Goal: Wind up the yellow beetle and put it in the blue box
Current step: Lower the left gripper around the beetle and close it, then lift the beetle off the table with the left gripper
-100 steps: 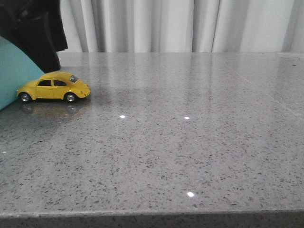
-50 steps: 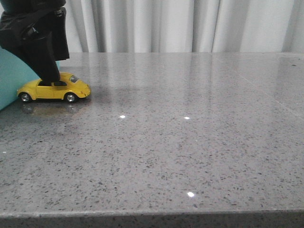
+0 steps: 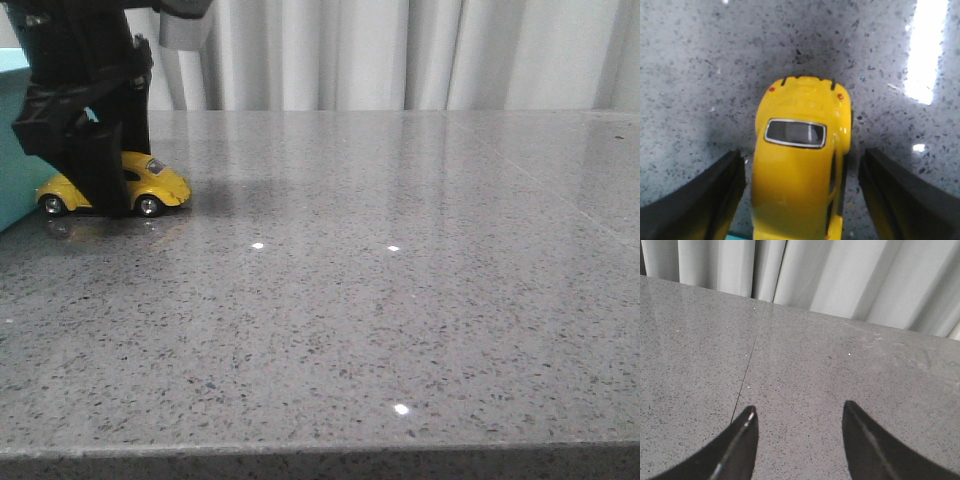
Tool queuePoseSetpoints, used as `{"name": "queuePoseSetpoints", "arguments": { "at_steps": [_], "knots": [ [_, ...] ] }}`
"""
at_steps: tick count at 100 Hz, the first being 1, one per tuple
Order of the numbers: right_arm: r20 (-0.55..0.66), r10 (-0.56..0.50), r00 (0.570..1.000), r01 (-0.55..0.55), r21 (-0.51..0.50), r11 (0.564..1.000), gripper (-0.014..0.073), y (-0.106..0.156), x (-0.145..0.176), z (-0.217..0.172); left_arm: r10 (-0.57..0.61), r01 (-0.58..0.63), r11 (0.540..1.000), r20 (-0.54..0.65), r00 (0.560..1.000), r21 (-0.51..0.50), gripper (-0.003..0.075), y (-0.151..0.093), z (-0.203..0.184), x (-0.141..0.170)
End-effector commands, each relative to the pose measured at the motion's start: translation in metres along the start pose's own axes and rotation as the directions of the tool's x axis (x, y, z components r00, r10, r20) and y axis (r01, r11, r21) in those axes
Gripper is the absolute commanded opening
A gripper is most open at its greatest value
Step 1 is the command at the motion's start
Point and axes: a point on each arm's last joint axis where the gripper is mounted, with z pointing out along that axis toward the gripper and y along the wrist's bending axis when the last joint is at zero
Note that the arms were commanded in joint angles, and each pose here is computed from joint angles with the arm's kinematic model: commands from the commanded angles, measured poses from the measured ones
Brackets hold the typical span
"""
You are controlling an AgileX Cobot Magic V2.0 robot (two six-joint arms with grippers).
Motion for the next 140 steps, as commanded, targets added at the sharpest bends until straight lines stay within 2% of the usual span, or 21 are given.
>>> {"name": "queuePoseSetpoints", "arguments": {
  "at_steps": [1, 10, 28, 34, 45, 52, 70, 92, 104, 111, 124, 140],
  "knots": [
    [0.072, -0.029, 0.997, 0.028, 0.01, 1.0, 0.039, -0.003, -0.011, -0.003, 0.005, -0.001, 0.997, 0.052, 0.999, -0.079, 0.0454, 0.004, -0.023, -0.006],
    [0.071, -0.029, 0.997, 0.028, 0.011, 1.0, 0.039, -0.003, -0.011, -0.003, 0.005, -0.001, 0.997, 0.051, 0.999, -0.075, 0.0365, 0.004, -0.023, -0.006],
    [0.071, -0.029, 0.997, 0.028, 0.011, 1.0, 0.039, -0.003, -0.011, -0.003, 0.0, 0.004, 0.997, 0.061, 0.998, -0.073, 0.008, 0.004, -0.023, -0.007],
    [0.071, -0.029, 0.997, 0.028, 0.011, 1.0, 0.039, -0.003, -0.011, -0.003, -0.003, 0.008, 0.997, 0.067, 0.998, -0.073, 0.004, 0.004, -0.024, -0.008],
    [0.071, -0.029, 0.997, 0.028, 0.011, 1.0, 0.039, -0.003, -0.011, -0.003, -0.028, 0.037, 0.997, 0.129, 0.991, -0.069, 0.0033, 0.006, -0.034, -0.015],
    [0.071, -0.029, 0.997, 0.028, 0.011, 1.0, 0.039, -0.003, -0.011, -0.003, -0.052, 0.069, 0.995, 0.208, 0.977, -0.076, 0.0033, 0.008, -0.05, -0.022],
    [0.068, -0.029, 0.997, 0.028, 0.015, 1.0, 0.039, -0.004, -0.01, -0.003, -0.068, 0.131, 0.984, 0.421, 0.905, -0.123, 0.0032, 0.009, -0.112, -0.038],
    [0.061, -0.029, 0.998, 0.027, 0.023, 0.999, 0.039, -0.004, -0.01, -0.003, -0.106, 0.256, 0.943, 0.535, 0.838, -0.215, 0.0032, 0.003, -0.181, -0.027],
    [0.054, -0.028, 0.998, 0.027, 0.031, 0.999, 0.039, -0.005, -0.009, -0.003, -0.178, 0.366, 0.899, 0.564, 0.806, -0.24, 0.0032, 0.003, -0.205, -0.003],
    [0.052, -0.028, 0.998, 0.027, 0.033, 0.999, 0.039, -0.005, -0.009, -0.003, -0.253, 0.457, 0.856, 0.575, 0.778, -0.241, 0.0032, 0.007, -0.213, 0.016],
    [0.052, -0.028, 0.998, 0.027, 0.033, 0.999, 0.039, -0.005, -0.009, -0.003, -0.429, 0.643, 0.734, 0.583, 0.689, -0.22, 0.0032, 0.021, -0.219, 0.059],
    [0.051, -0.028, 0.998, 0.027, 0.034, 0.999, 0.039, -0.005, -0.009, -0.003, -0.575, 0.78, 0.591, 0.571, 0.586, -0.206, 0.0032, 0.032, -0.211, 0.104]
  ]
}}
